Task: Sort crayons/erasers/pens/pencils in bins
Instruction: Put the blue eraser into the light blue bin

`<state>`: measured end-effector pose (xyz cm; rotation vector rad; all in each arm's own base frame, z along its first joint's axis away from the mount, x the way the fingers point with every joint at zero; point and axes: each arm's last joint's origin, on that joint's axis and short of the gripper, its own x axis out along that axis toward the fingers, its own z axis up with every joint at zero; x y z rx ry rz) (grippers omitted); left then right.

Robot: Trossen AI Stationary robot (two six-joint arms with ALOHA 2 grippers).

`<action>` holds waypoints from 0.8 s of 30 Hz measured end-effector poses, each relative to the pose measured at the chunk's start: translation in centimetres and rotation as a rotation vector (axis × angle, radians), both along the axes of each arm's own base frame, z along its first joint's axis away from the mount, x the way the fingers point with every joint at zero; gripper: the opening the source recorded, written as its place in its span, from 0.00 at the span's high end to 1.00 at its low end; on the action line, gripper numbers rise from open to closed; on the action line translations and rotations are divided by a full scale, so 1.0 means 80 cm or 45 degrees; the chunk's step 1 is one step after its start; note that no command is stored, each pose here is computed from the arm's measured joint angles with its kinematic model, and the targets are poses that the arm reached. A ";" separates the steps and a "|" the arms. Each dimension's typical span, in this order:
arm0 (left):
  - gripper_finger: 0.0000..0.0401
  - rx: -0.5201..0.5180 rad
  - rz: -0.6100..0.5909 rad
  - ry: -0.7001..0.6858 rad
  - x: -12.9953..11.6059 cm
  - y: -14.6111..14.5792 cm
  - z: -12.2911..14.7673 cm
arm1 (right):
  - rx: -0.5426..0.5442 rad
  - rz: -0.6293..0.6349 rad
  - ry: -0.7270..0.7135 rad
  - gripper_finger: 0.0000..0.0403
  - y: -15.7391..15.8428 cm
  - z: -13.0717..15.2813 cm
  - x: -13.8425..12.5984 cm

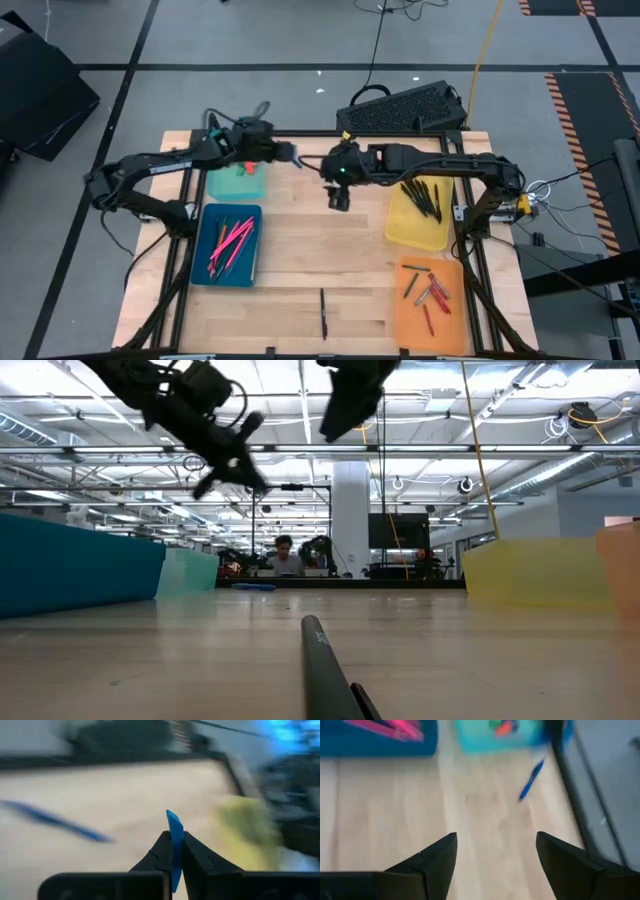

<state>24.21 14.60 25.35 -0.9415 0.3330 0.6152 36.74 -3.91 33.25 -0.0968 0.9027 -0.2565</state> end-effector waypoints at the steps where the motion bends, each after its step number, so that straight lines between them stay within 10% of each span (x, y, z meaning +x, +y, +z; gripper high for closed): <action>1: 0.96 0.036 0.052 0.093 -0.011 0.002 0.000 | 0.018 -0.013 0.033 0.34 0.001 -0.001 -0.004; 9: 0.95 -0.150 0.232 0.873 -0.100 0.012 -0.019 | 0.054 -0.066 0.070 0.34 0.000 -0.004 -0.008; 24: 0.85 -0.263 0.168 1.124 -0.096 0.061 -0.093 | 0.159 -0.330 -0.097 0.34 -0.056 -0.070 0.056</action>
